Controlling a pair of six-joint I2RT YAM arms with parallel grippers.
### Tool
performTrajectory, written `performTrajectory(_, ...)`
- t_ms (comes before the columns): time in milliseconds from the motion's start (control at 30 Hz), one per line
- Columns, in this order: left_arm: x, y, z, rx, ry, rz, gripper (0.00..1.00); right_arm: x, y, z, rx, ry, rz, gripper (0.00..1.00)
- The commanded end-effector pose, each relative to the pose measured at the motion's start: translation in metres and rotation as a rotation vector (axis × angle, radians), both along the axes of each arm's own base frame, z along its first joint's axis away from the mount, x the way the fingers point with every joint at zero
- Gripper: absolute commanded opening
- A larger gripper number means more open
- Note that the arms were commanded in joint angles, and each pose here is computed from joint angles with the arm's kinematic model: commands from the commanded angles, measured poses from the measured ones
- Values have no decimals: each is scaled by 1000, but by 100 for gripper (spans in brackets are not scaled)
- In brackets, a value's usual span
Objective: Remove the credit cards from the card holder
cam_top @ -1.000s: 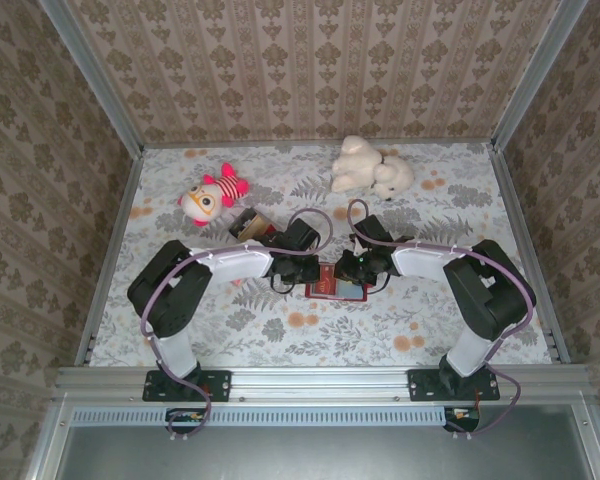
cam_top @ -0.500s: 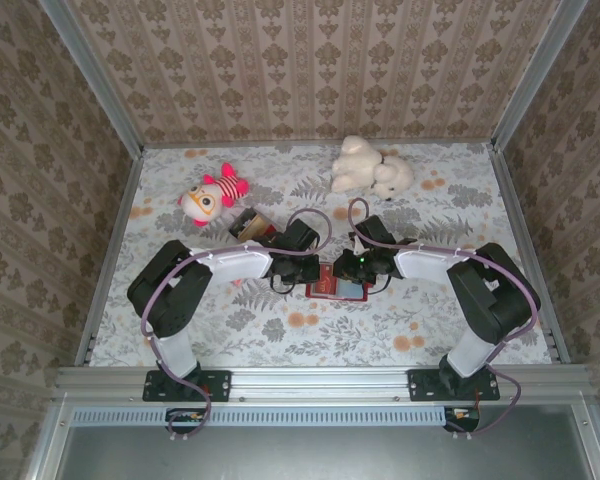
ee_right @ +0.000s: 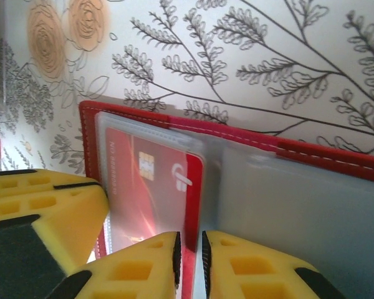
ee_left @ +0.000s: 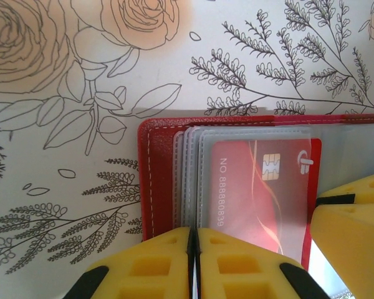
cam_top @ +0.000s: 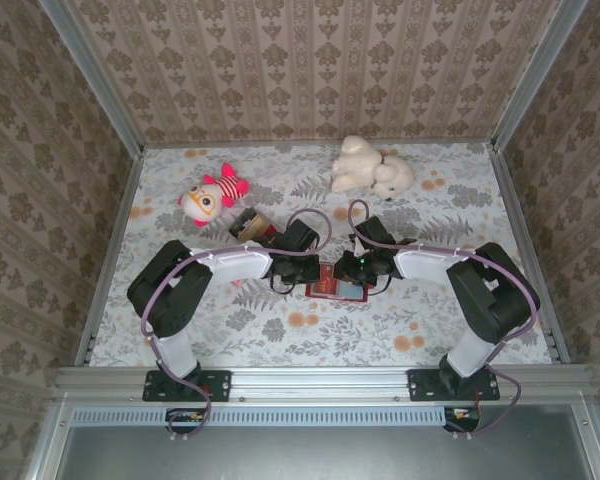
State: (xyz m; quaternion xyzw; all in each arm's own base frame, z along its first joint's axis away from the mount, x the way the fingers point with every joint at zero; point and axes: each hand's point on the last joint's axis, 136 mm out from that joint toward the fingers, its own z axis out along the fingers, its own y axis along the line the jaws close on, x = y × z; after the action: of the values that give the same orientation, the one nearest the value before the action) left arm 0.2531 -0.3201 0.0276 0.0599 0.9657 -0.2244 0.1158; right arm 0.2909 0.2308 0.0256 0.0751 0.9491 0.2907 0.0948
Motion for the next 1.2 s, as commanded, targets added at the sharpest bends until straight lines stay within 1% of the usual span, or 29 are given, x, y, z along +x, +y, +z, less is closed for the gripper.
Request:
performTrajectory(0,-11,16,-18,63,52,9,11,-4,-13,-14,-76,38,-13,20)
performTrajectory(200,-13,13,-20,52,62,1,11,-3,7,-10,39,35,26,18)
performTrajectory(333,-14,12,-21,51,65,-1,11,-1,12,-8,75,26,35,14)
performTrajectory(467,-15,14,-21,53,66,2,12,-1,9,-9,63,26,25,9)
performTrajectory(533,-15,16,-20,58,62,5,14,-2,5,-10,44,27,15,7)
performTrajectory(667,-13,21,-16,82,42,6,25,-4,-7,-9,-12,29,-2,6)
performTrajectory(733,-12,23,-13,89,33,9,28,-7,-13,-7,-42,28,-6,6)
performTrajectory(833,-11,23,-11,85,27,6,29,-10,-22,-5,-86,26,-6,7)
performTrajectory(1033,-9,18,-6,71,17,-8,28,-12,-27,-4,-109,25,-2,8)
performTrajectory(1100,-7,16,-1,62,10,-15,26,-11,-25,-3,-96,20,2,9)
performTrajectory(1167,-6,13,3,51,1,-23,23,-10,-17,2,-48,13,21,11)
